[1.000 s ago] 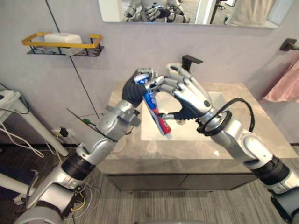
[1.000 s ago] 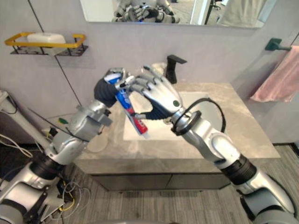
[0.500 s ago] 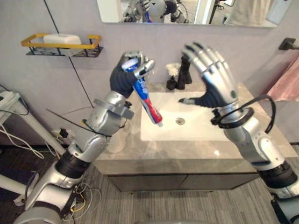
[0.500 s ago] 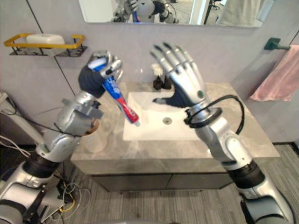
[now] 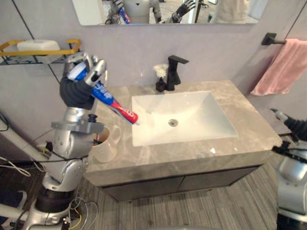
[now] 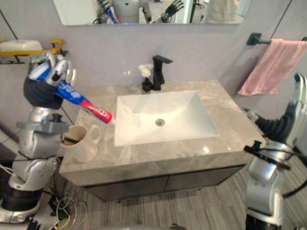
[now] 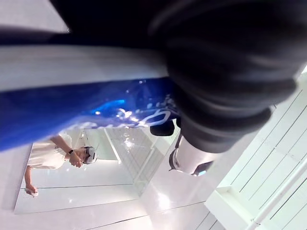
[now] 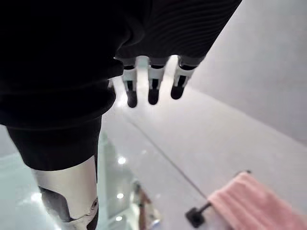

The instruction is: Organize washtable

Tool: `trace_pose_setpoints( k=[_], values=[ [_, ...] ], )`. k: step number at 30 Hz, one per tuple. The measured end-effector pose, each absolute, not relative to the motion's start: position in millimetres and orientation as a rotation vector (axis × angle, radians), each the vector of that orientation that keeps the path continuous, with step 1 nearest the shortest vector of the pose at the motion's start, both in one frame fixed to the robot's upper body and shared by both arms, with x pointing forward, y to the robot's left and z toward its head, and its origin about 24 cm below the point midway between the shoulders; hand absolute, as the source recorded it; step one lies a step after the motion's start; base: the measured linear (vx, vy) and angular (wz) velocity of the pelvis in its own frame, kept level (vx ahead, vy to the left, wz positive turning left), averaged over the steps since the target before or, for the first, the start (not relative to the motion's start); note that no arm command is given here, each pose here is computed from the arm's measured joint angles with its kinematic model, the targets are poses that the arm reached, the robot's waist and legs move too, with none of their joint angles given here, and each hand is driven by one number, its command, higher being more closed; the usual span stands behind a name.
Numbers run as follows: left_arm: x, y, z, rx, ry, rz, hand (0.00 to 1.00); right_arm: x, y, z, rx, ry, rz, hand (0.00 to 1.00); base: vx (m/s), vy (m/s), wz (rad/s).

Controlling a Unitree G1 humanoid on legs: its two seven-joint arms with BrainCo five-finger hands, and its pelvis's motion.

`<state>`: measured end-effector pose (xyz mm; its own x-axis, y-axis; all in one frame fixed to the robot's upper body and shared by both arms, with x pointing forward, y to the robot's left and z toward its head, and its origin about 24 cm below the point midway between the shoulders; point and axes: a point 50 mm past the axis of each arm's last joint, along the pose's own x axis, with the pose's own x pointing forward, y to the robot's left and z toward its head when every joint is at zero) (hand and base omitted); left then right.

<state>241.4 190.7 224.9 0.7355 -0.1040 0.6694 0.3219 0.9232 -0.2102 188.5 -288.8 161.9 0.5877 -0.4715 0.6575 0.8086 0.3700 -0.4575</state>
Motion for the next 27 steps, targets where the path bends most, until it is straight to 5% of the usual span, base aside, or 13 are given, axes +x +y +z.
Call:
trace_pose_setpoints(
  k=[18, 27],
  values=[
    [242, 185, 221, -0.407, -0.734, -0.168, 1.00, 120, -283, -35, -0.176, 0.431, -0.901, 0.00, 0.00, -0.008, -0.04],
    [250, 174, 241, -0.356, -0.817, -0.208, 1.00, 97, -239, -104, 0.111, 0.718, -0.669, 0.00, 0.00, 0.000, 0.00]
  ],
)
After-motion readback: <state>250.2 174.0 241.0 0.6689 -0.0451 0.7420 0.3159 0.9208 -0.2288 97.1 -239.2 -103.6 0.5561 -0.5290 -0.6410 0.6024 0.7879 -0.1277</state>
